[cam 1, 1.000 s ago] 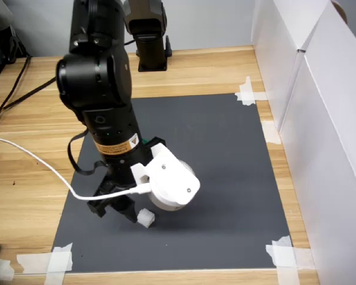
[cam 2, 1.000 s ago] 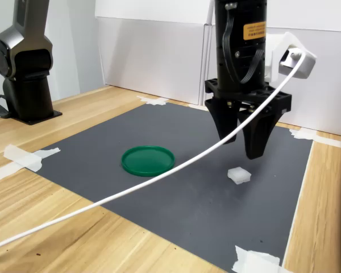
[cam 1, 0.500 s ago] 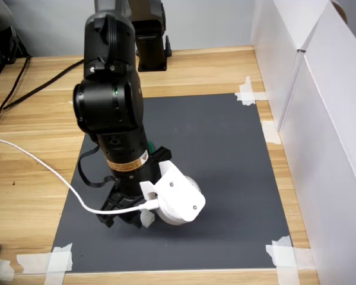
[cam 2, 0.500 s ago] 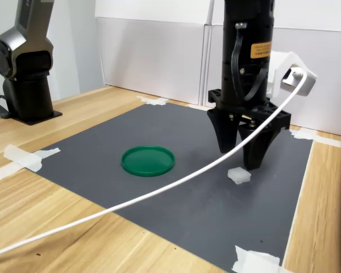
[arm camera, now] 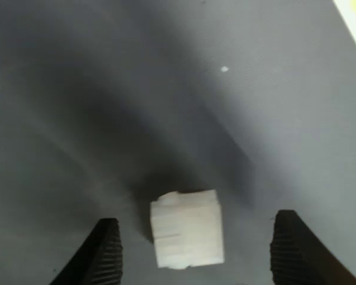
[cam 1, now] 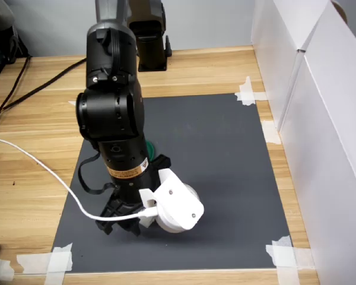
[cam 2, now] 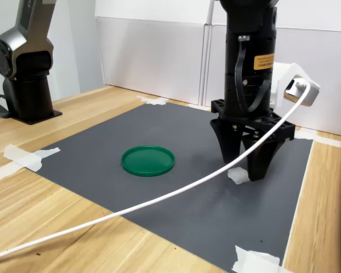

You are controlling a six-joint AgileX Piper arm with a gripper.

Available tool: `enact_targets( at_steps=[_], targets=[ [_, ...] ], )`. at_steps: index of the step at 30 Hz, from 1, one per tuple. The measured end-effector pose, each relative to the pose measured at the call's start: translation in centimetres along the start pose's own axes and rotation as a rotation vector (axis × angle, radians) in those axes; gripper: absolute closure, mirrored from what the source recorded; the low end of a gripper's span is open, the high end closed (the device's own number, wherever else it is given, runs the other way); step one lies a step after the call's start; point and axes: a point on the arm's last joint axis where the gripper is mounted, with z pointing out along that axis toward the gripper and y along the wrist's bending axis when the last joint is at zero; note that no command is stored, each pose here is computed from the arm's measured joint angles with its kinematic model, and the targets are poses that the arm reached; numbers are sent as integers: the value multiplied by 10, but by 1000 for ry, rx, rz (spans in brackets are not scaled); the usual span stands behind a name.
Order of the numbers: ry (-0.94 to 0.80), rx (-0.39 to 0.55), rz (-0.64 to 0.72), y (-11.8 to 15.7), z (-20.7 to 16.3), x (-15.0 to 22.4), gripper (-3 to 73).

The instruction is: Grasp a white terminal and put it in the green lid.

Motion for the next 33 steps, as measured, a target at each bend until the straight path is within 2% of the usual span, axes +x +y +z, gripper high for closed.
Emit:
enact_targets(
  at_steps=[19, 23, 28, 33],
  targets=[
    [19, -27, 17, 1, 13, 1, 87],
    [24, -33, 18, 2, 13, 2, 182],
    [25, -34, 25, 2, 14, 2, 412],
    [21, -29, 26, 2, 10, 1, 421]
  ],
)
